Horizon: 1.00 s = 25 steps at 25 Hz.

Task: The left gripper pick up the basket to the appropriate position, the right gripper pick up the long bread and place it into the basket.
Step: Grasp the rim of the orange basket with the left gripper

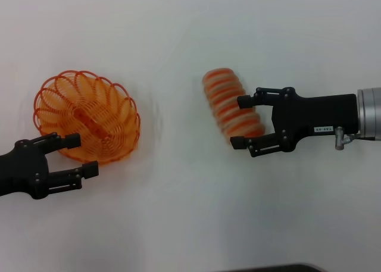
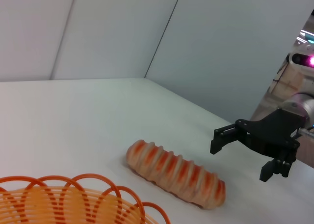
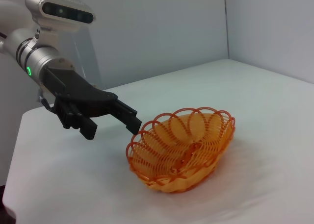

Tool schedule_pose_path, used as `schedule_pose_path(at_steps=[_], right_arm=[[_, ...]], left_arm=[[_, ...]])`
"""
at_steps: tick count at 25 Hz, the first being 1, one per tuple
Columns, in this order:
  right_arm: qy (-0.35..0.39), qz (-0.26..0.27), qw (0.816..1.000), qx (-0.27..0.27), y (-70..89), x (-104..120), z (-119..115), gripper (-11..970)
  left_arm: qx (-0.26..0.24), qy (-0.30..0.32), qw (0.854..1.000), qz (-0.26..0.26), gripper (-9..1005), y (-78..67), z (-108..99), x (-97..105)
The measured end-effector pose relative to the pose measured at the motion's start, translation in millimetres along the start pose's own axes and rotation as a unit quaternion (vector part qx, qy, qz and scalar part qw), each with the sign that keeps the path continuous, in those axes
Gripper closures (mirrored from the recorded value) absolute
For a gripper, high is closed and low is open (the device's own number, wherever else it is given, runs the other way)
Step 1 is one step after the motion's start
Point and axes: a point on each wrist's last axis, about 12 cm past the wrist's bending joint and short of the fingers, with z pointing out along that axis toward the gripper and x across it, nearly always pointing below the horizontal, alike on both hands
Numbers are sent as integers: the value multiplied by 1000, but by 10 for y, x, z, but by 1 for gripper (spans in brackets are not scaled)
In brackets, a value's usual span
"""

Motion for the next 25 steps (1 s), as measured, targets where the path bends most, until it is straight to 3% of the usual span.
schedule_pose_path(at_steps=[10,19,25], right_arm=[[0,-1,1000,1,-5,-4,-4,19],[-4,-1,1000,3,-9,-13,-17,20],[-5,0,1000,3,-9,-17,-20,22]], left_arm=[[-2,-8,1000,-3,139,13,-12,-32],[3,-64,996,-54,140,62,-132,-250],[-32,-111,987,-116,140,219,-224,-429]])
